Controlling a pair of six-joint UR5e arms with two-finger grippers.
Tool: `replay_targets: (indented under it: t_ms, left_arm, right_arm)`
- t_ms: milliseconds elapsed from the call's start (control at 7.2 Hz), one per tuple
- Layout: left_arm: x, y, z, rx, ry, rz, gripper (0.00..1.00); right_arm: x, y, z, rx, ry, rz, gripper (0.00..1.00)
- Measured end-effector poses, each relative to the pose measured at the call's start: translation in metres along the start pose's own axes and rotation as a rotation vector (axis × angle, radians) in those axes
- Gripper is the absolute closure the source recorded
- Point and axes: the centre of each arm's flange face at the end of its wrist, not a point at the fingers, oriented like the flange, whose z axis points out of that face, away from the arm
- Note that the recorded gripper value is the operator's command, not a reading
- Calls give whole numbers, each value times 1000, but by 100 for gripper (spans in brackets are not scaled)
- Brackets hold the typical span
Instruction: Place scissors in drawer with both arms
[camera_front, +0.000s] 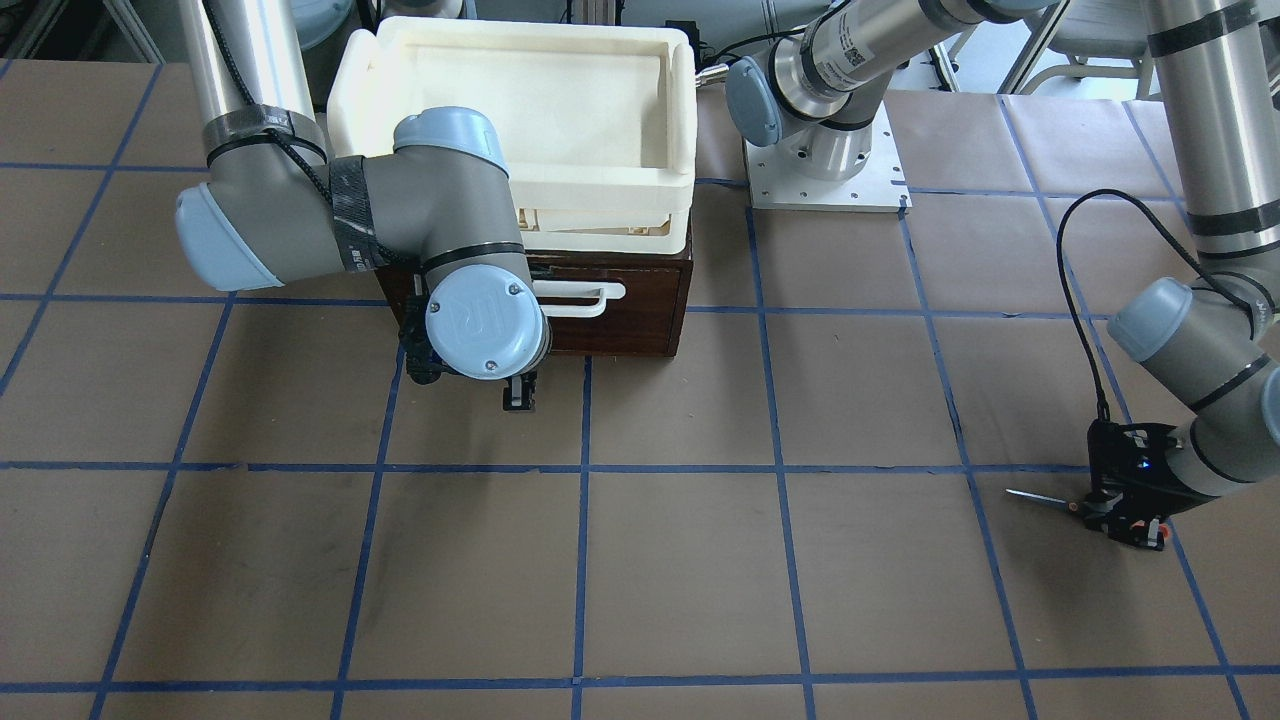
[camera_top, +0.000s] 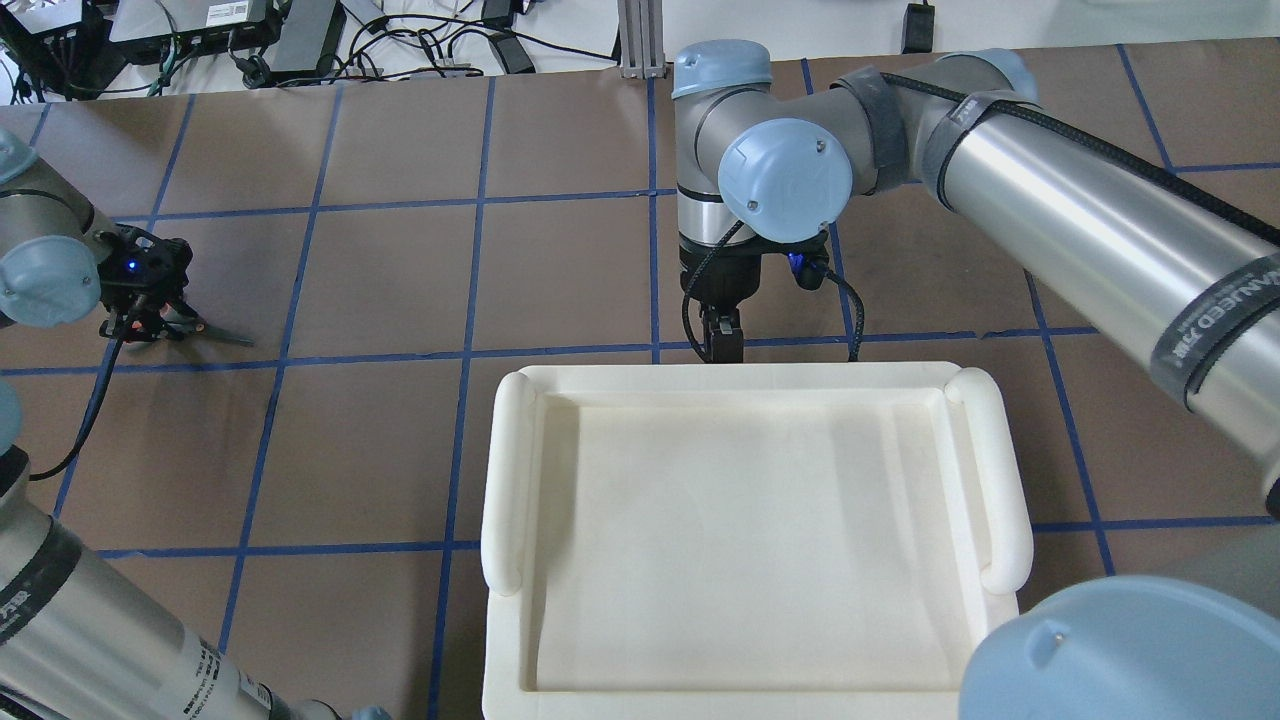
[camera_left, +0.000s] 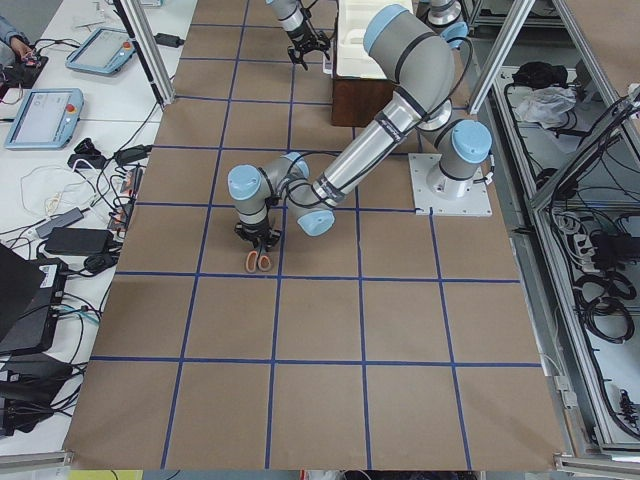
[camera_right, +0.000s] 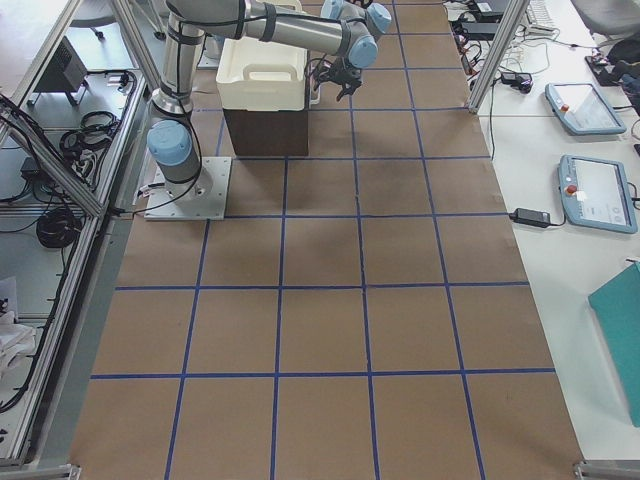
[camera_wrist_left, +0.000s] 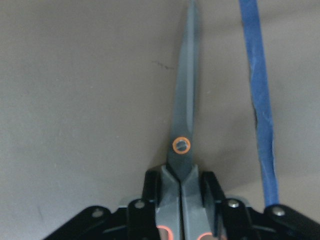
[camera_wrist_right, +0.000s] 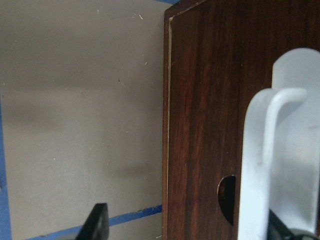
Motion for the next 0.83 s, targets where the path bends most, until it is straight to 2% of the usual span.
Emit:
replay_targets:
  t_ms: [417,556,833]
  left_arm:
    - [0,1,-2,-4,-5,4,95]
    - [-2,-1,-7,-9,-15,7,100]
    - [-6,-9,-24,-7,-40,8,100]
  right_arm:
    - [-1,2,5,2,2,-9,0]
    - [-4,2,2,-2,-23,-19,0]
    - [-12,5,-10,-17,-117,-46,0]
